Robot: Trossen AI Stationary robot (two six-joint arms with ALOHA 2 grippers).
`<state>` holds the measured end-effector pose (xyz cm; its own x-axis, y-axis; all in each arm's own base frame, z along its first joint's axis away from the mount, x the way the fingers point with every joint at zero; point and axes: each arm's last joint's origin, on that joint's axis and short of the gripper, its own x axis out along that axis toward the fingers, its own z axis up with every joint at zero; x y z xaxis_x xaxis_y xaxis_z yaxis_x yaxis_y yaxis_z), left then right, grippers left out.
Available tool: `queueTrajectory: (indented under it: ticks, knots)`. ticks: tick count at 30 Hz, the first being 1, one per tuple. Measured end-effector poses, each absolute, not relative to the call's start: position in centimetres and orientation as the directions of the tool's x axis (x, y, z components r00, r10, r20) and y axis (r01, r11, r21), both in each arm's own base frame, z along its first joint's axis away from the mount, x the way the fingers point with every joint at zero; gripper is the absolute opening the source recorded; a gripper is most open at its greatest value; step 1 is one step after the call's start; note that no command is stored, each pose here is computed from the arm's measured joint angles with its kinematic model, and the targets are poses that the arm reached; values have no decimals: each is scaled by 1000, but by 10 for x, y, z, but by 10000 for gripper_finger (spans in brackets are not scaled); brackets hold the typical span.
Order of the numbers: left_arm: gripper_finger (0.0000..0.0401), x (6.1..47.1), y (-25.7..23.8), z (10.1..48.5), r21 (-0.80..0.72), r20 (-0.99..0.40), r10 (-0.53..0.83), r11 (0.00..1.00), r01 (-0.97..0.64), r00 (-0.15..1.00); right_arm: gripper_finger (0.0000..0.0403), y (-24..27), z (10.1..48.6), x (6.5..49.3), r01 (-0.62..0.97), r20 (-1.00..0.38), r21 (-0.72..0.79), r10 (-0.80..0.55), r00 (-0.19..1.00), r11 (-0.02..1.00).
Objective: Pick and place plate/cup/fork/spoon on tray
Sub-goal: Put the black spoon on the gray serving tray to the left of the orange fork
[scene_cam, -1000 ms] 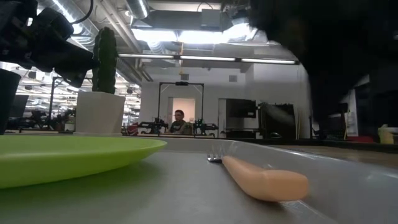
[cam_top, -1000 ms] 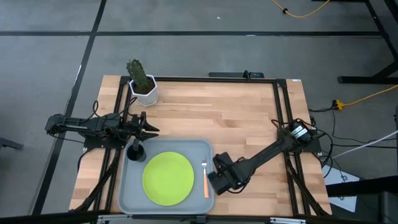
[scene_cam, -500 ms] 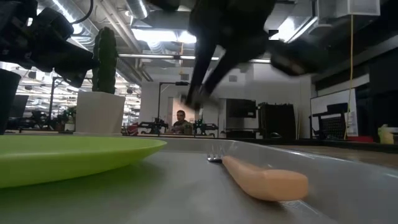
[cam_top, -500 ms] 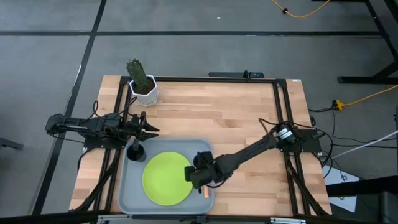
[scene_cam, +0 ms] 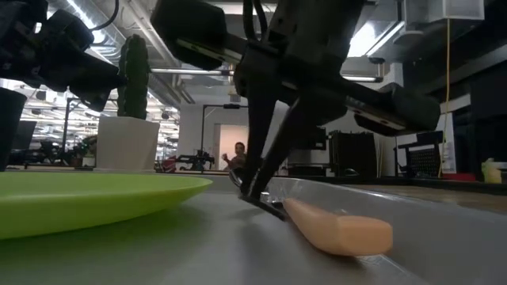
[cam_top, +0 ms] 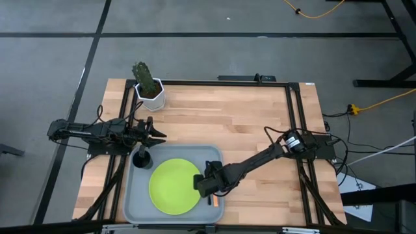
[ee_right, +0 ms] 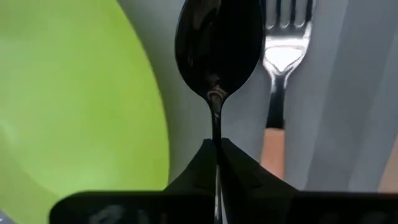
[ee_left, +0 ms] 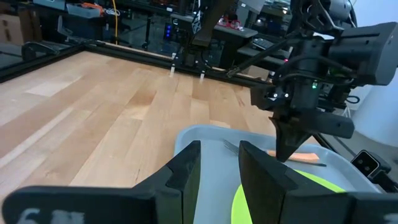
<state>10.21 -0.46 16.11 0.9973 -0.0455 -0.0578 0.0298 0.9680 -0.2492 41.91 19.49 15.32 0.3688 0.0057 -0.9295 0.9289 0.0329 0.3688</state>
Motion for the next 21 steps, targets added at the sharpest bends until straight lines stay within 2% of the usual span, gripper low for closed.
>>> queueTrajectory:
  ticks: [11,21]
  knots:
    - [102,102,-5,161,-249,-58,-45,968,30,997,11,194,152,417,935,-937,349,-5,350,64]
    - [102,102,-5,161,-249,-58,-45,968,30,997,11,195,154,421,919,-921,389,9,390,58]
